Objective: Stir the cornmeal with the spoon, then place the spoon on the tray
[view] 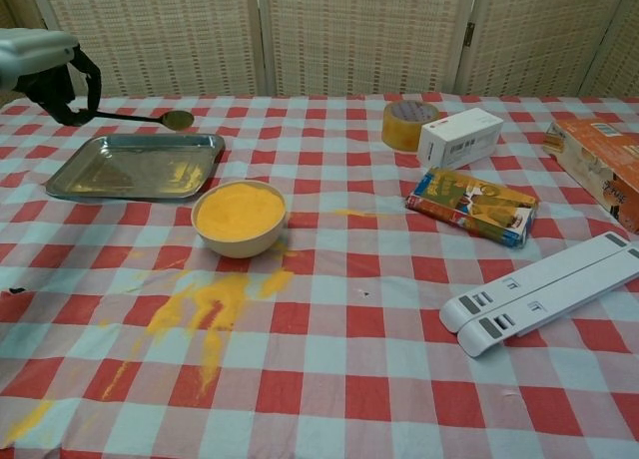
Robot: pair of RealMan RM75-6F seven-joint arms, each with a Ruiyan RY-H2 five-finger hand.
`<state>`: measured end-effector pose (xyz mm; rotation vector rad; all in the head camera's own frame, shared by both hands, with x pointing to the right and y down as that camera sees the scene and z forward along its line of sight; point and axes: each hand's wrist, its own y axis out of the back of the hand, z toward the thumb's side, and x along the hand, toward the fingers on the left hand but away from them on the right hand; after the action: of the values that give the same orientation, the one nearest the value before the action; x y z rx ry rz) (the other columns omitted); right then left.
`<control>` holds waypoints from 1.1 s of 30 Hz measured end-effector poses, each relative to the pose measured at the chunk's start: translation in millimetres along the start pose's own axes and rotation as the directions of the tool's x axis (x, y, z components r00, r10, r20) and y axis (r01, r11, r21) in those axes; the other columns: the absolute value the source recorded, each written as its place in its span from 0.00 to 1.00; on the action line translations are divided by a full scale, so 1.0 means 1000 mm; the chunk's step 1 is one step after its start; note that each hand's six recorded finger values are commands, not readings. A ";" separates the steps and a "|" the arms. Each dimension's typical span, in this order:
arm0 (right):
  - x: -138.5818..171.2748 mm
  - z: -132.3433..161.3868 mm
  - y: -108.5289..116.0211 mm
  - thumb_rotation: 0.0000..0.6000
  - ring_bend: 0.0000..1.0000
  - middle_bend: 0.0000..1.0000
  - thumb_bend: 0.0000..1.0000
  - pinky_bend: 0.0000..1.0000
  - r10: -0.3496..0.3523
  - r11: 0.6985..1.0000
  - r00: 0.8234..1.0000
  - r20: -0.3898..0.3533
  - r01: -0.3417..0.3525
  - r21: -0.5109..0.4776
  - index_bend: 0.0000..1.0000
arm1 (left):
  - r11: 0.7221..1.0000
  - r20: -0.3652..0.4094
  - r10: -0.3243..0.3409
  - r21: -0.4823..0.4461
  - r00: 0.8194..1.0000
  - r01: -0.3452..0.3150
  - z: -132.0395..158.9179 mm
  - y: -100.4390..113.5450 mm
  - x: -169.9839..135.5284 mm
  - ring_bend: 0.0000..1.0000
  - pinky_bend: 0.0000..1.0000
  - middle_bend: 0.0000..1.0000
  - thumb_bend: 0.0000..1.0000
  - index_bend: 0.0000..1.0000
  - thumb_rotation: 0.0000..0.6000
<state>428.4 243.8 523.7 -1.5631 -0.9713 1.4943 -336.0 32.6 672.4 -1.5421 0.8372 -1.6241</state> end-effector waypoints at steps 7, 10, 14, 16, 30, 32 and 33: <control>-0.002 -0.001 -0.002 1.00 0.00 0.00 0.05 0.00 0.002 1.000 1.000 0.014 -0.002 0.011 0.00 | 1.000 -0.073 0.015 -0.021 0.997 -0.017 -0.037 -0.014 0.025 1.00 1.00 1.00 0.77 0.87 1.00; -0.002 -0.002 -0.003 1.00 0.00 0.00 0.05 0.00 0.000 1.000 1.000 0.025 0.000 0.018 0.00 | 1.000 -0.086 0.014 -0.016 0.996 -0.016 -0.048 -0.024 0.033 1.00 1.00 1.00 0.76 0.87 1.00; -0.003 -0.004 -0.006 1.00 0.00 0.00 0.05 0.00 0.006 1.000 0.999 0.039 -0.007 0.026 0.00 | 1.000 -0.086 -0.005 -0.001 0.996 0.005 -0.056 -0.044 0.042 1.00 1.00 1.00 0.75 0.87 1.00; -0.003 -0.004 -0.007 1.00 0.00 0.00 0.05 0.00 0.012 1.000 0.999 0.046 -0.013 0.028 0.00 | 1.000 -0.082 -0.019 -0.001 0.996 0.019 -0.056 -0.053 0.044 1.00 1.00 1.00 0.75 0.87 1.00; -0.008 -0.007 -0.013 1.00 0.00 0.00 0.05 0.00 0.030 0.999 0.998 0.060 -0.033 0.037 0.00 | 0.996 -0.017 -0.092 -0.016 0.996 0.092 -0.033 -0.096 0.054 1.00 1.00 1.00 0.51 0.17 1.00; -0.008 -0.006 -0.013 1.00 0.00 0.00 0.05 0.00 0.032 0.999 0.998 0.058 -0.035 0.037 0.00 | 0.994 -0.006 -0.105 -0.023 0.994 0.104 -0.031 -0.098 0.054 1.00 1.00 1.00 0.47 0.03 1.00; -0.007 -0.006 -0.013 1.00 0.00 0.00 0.05 0.00 0.033 0.999 0.998 0.057 -0.035 0.037 0.00 | 0.994 -0.001 -0.106 -0.025 0.994 0.106 -0.030 -0.097 0.055 1.00 1.00 1.00 0.45 0.00 1.00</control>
<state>434.0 242.6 539.0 -1.5246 -0.9463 1.5793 -373.7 35.7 781.7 -1.6267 0.7914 -1.6972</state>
